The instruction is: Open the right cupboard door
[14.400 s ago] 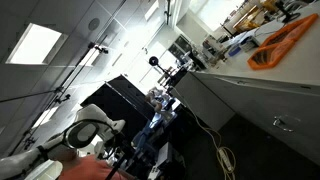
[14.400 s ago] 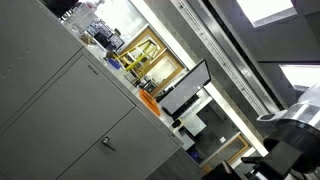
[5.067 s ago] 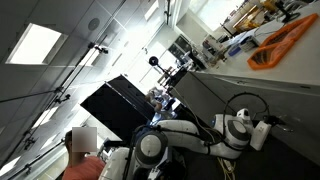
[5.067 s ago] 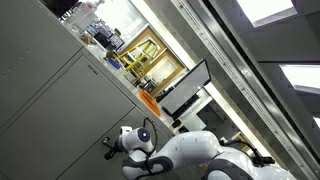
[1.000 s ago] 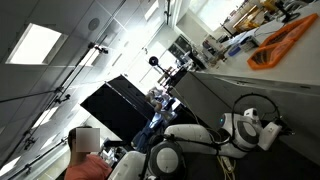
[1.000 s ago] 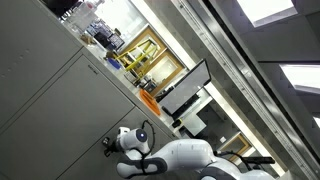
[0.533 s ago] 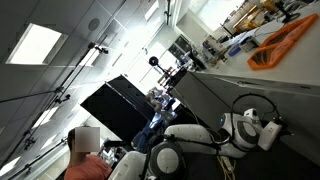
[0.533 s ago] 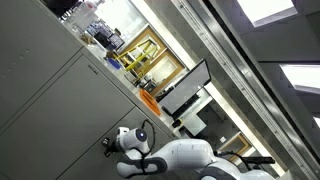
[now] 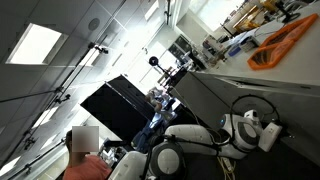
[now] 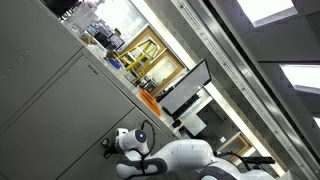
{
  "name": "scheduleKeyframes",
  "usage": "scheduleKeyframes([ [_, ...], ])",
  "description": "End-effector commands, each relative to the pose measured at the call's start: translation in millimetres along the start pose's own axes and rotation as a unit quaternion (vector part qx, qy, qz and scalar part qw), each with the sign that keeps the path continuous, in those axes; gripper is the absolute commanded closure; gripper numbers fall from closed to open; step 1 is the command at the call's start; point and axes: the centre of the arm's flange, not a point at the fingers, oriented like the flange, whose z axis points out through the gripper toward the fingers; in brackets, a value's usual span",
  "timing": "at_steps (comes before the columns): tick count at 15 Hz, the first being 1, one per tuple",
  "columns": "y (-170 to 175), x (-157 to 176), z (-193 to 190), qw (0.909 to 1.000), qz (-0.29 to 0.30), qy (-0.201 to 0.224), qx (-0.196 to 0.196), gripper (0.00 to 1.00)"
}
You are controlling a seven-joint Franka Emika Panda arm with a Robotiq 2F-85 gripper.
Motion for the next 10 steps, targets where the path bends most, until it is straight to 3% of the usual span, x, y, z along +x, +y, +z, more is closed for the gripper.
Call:
scheduleKeyframes([
  [1,-12.1,-5.0,-6.2,0.9998,-0.016,0.002,0.012,0.97],
  [10,-35.9,-36.8,-23.4,0.9996,-0.027,0.006,0.003,0.97],
])
